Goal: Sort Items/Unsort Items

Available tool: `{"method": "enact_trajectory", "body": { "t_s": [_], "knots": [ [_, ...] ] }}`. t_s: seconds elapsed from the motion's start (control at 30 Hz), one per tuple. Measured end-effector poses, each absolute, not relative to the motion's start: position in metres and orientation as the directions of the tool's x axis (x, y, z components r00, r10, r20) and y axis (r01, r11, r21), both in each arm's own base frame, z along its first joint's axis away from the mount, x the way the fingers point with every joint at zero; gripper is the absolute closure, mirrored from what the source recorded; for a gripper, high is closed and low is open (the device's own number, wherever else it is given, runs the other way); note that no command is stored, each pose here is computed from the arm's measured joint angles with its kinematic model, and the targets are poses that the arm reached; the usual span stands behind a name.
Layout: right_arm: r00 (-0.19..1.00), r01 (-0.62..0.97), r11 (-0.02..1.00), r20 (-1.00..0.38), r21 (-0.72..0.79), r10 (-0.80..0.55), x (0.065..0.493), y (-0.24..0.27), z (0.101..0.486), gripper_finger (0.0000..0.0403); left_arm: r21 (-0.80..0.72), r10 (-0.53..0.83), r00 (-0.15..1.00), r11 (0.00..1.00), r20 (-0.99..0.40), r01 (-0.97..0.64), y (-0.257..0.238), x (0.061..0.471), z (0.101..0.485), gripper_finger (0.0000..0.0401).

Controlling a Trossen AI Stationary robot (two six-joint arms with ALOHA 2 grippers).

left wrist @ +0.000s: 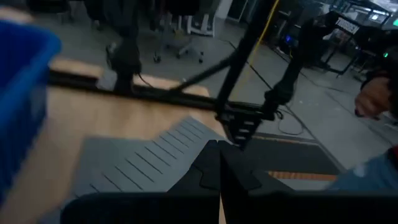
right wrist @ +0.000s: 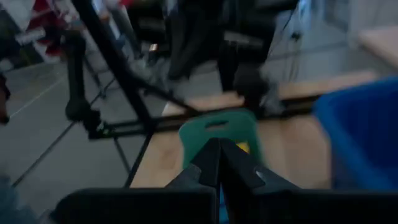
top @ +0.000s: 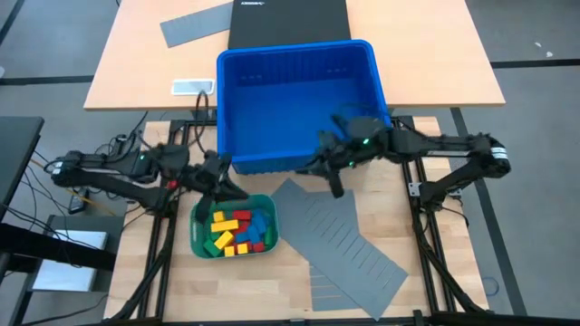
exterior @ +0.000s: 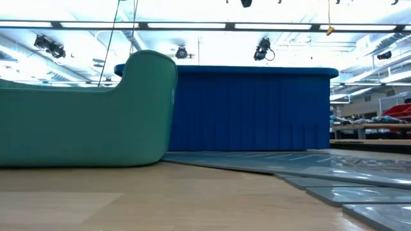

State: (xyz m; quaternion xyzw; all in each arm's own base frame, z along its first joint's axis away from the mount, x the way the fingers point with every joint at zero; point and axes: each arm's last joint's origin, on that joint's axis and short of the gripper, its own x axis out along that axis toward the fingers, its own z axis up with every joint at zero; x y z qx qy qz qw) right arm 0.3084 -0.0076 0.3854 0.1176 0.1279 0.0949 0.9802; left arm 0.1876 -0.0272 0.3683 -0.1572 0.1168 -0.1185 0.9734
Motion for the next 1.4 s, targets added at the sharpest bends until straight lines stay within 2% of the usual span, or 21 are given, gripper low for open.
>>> {"method": "enact_trajectory", "body": {
  "t_s": [0.13, 0.23, 0.4, 0.63, 0.87, 1.1, 1.3, 1.4],
  "knots": [
    [0.955, -0.218, 0.973, -0.192, 0.073, 0.228, 0.284, -0.009, 0.398, 0.0401, -0.251, -0.23, 0.959, 0.95, -0.165, 0.185, -0.003, 0.189, 0.371, 0.04],
    [0.954, -0.221, 0.975, -0.204, 0.026, 0.221, 0.262, -0.01, 0.397, 0.0401, -0.232, -0.179, 0.97, 0.963, -0.165, 0.139, 0.015, 0.182, 0.372, 0.04],
    [0.957, -0.174, 0.984, -0.227, 0.036, 0.178, 0.23, -0.016, 0.375, 0.0402, -0.167, -0.118, 0.979, 0.982, -0.164, 0.09, 0.031, 0.167, 0.366, 0.04],
    [0.976, -0.118, 0.99, -0.174, 0.074, 0.13, 0.18, -0.02, 0.339, 0.0402, -0.202, -0.106, 0.977, 0.977, -0.184, 0.068, 0.031, 0.149, 0.33, 0.04],
    [0.991, -0.06, 0.995, -0.111, 0.084, 0.069, 0.134, -0.021, 0.307, 0.0403, -0.225, -0.064, 0.993, 0.974, -0.102, 0.04, 0.023, 0.117, 0.284, 0.04],
    [0.998, -0.021, 0.995, -0.053, 0.102, 0.026, 0.101, -0.02, 0.27, 0.0403, -0.243, -0.008, 0.997, 0.97, -0.079, -0.012, 0.019, 0.098, 0.226, 0.04],
    [0.999, -0.034, 0.99, 0.007, 0.135, 0.033, 0.082, -0.016, 0.247, 0.0403, -0.27, 0.013, 0.991, 0.962, -0.131, -0.048, 0.016, 0.085, 0.2, 0.04],
    [0.999, -0.016, 0.992, 0.04, 0.124, 0.011, 0.076, -0.016, 0.236, 0.0403, -0.257, 0.054, 0.994, 0.963, -0.09, -0.076, 0.016, 0.079, 0.2, 0.04]
  ]
}}
